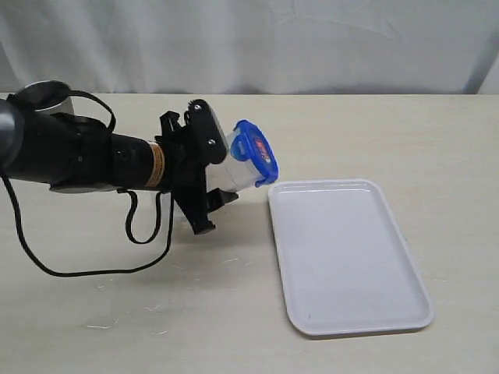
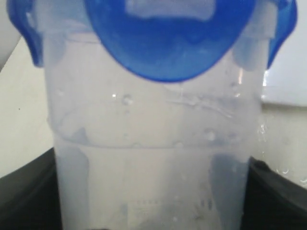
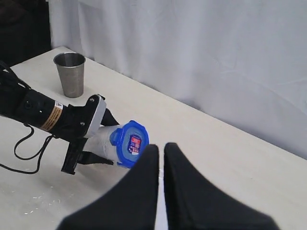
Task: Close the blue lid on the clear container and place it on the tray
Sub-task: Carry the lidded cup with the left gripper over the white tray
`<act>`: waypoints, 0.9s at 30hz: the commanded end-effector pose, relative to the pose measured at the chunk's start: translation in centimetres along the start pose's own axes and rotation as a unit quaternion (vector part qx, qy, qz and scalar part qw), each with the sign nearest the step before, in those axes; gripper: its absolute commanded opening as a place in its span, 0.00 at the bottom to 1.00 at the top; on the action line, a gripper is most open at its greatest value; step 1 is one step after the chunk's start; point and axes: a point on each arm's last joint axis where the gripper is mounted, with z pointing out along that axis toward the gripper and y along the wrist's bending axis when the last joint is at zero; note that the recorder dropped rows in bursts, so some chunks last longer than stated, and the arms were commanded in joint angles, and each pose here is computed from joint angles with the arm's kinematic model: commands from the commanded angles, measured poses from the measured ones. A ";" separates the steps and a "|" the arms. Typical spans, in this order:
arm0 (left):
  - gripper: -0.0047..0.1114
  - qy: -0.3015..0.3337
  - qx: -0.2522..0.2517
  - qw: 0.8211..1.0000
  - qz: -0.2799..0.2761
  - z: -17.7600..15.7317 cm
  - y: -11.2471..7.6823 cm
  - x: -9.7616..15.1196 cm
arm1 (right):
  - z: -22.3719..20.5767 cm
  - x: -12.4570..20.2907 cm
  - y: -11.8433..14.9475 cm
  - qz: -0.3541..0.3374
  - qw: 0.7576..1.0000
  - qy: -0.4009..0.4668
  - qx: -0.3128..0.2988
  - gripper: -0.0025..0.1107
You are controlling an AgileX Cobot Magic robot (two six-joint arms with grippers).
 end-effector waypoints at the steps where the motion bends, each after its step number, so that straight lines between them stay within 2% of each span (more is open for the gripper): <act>1: 0.04 0.029 -0.009 0.993 0.110 0.2 -0.8 -2.3 | -1.0 1.5 -0.5 0.000 1.000 -0.015 0.006 0.06; 7: 0.04 0.084 -0.042 0.975 0.200 0.3 -0.9 -5.3 | -2.0 2.5 -1.0 0.005 1.000 -0.027 0.006 0.06; 10: 0.04 0.106 -0.059 0.958 0.261 0.3 -1.0 -6.7 | -2.2 2.6 -1.1 0.007 0.999 -0.031 0.006 0.06; 13: 0.04 0.127 -0.077 0.930 0.337 0.8 -1.6 -8.0 | -2.2 2.6 -1.1 0.007 0.999 -0.031 0.006 0.06; 16: 0.04 0.158 -0.098 0.889 0.418 1.5 -2.5 -8.6 | -2.1 2.7 -1.0 0.005 1.000 -0.031 0.005 0.06; 21: 0.04 0.191 -0.140 0.805 0.544 2.3 -3.9 -9.6 | -2.1 2.7 -1.0 0.005 1.000 -0.031 0.005 0.06; 27: 0.04 0.193 -0.130 0.779 0.583 3.1 -5.9 -9.9 | -2.1 2.7 -1.0 0.005 1.000 -0.031 0.005 0.06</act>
